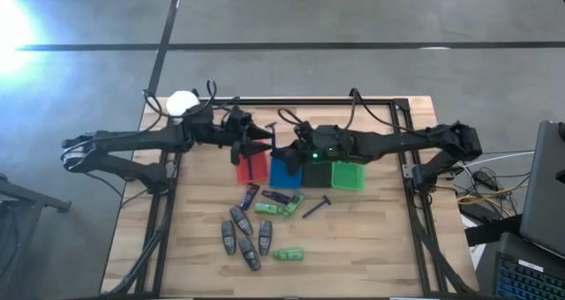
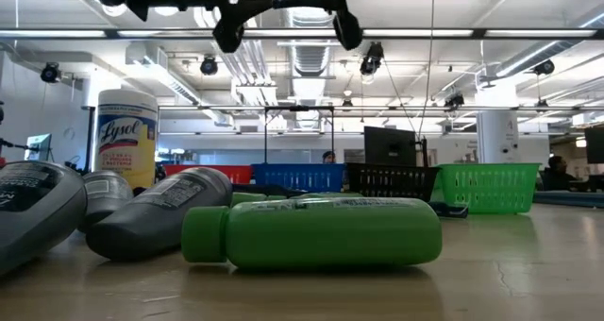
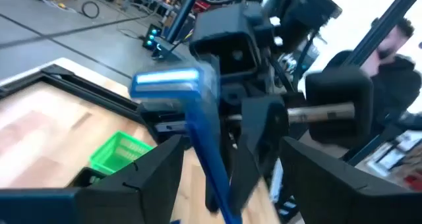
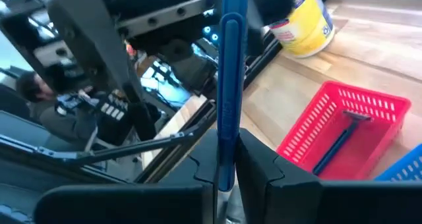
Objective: Pick & Place Travel size toiletries
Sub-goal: Put the razor into the red basket
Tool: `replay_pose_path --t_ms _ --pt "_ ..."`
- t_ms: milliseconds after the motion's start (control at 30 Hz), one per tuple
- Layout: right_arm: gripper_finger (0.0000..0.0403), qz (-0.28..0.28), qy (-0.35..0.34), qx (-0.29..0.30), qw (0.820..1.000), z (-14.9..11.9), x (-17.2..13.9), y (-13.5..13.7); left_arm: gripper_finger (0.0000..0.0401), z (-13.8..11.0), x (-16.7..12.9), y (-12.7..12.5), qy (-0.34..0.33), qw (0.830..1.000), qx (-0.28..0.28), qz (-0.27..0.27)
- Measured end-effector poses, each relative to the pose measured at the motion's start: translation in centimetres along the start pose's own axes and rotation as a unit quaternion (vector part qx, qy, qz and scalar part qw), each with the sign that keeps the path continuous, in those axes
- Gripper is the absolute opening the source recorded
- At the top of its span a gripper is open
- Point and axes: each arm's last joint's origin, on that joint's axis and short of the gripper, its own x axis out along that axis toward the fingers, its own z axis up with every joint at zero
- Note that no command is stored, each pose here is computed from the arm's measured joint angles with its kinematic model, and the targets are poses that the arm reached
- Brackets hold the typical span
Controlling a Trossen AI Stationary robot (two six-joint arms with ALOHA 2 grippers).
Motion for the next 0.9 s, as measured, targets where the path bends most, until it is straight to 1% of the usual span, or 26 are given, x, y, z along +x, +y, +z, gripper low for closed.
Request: replay_pose_path --t_ms 133,233,333,400,600,733,867,900 --pt "0.0023 0.005 0.002 -0.014 1.0 0.5 0.7 0.7 0.0255 0.0 0.4 0.7 0.004 1.0 -0.013 0.009" --pt "0.0025 0.014 -0.004 -0.024 1.0 1.0 1.0 1.4 0.0252 0.0 0.5 0.9 0.011 1.0 -0.013 -0.006" --pt "0.0026 0.016 -0.004 -0.027 1.0 1.2 0.9 1.5 0.0242 0.0 0.6 0.9 0.011 1.0 -0.011 -0.016" --pt "0.0027 0.012 -0.001 -0.027 1.0 1.1 0.9 1.3 0.0228 0.2 0.6 0.8 0.003 1.0 -0.007 -0.022" --pt "0.0027 0.005 0.005 -0.015 1.0 0.7 1.0 0.9 0.0162 0.7 0.5 0.6 -0.011 1.0 0.001 -0.028" --pt "0.0028 0.005 0.003 -0.015 1.0 0.7 1.0 0.8 0.0107 0.4 0.6 0.8 -0.001 1.0 0.009 -0.024" --pt "0.0033 0.0 -0.001 -0.02 1.0 0.9 1.0 0.8 0.004 0.0 0.6 1.0 0.012 1.0 0.019 -0.017" --pt "0.0038 -0.002 -0.001 -0.02 1.0 0.9 1.0 0.8 0.0034 0.0 0.6 1.1 0.012 1.0 0.02 -0.01"
